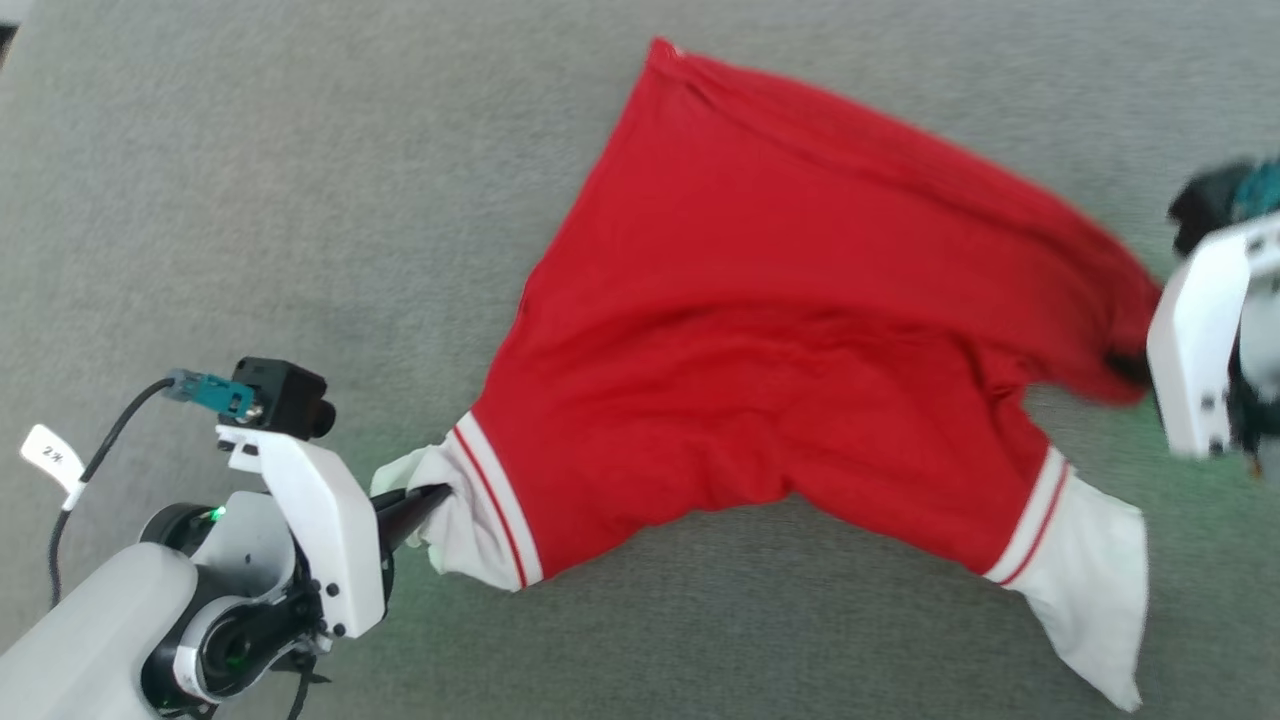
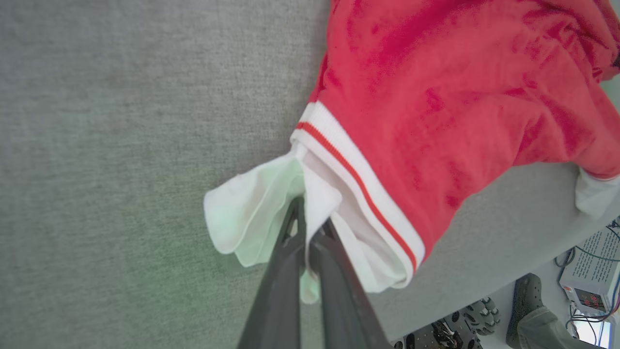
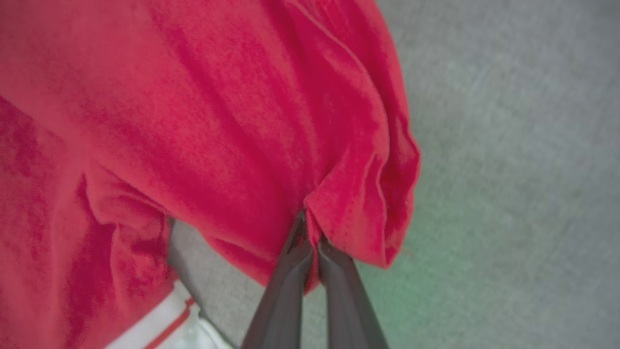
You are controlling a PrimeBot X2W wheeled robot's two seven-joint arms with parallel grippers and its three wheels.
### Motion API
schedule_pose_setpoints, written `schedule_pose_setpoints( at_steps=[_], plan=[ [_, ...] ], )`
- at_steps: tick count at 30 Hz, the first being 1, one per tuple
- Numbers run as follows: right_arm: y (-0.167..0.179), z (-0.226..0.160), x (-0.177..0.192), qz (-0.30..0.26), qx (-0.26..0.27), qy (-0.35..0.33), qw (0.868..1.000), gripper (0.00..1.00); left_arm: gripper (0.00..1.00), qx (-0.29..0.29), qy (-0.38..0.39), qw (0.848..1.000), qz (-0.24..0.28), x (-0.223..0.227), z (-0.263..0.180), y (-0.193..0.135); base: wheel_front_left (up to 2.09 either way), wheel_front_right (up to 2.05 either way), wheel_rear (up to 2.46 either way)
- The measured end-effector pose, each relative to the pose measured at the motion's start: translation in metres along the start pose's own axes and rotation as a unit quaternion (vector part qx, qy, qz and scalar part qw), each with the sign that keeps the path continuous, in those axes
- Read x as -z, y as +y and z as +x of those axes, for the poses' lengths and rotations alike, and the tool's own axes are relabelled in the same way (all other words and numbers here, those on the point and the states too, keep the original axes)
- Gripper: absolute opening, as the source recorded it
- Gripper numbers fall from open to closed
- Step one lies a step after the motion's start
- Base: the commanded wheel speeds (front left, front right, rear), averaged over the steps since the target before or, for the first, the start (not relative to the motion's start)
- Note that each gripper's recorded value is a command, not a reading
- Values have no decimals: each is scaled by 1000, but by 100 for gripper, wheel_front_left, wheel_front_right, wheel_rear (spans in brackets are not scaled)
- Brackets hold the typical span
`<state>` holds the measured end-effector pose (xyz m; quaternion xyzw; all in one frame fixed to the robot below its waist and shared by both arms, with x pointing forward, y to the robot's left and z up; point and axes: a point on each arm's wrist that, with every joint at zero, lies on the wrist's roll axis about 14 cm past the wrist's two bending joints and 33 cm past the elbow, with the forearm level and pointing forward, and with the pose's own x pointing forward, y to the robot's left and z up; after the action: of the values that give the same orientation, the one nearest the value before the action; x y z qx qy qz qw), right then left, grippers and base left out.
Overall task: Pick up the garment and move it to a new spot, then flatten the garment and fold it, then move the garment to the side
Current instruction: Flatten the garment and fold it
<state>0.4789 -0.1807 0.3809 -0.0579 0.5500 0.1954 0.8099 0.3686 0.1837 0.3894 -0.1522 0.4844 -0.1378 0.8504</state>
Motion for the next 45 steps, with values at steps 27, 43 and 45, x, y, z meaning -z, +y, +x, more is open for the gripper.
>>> schedule_pose_setpoints(
  at_steps=[27, 43, 45],
  plan=[
    [4, -44, 101, 105, 19, -40, 993, 100, 0, 31, -18, 999, 30, -17, -5, -30, 0, 0, 0],
    [29, -127, 1, 16, 50, -244, 968, 100, 0, 36, -41, 998, 35, -20, -10, -35, 0, 0, 0],
    [34, -130, -22, -4, 50, -277, 960, 100, 0, 39, -50, 997, 40, -24, -11, -37, 0, 0, 0]
  ],
)
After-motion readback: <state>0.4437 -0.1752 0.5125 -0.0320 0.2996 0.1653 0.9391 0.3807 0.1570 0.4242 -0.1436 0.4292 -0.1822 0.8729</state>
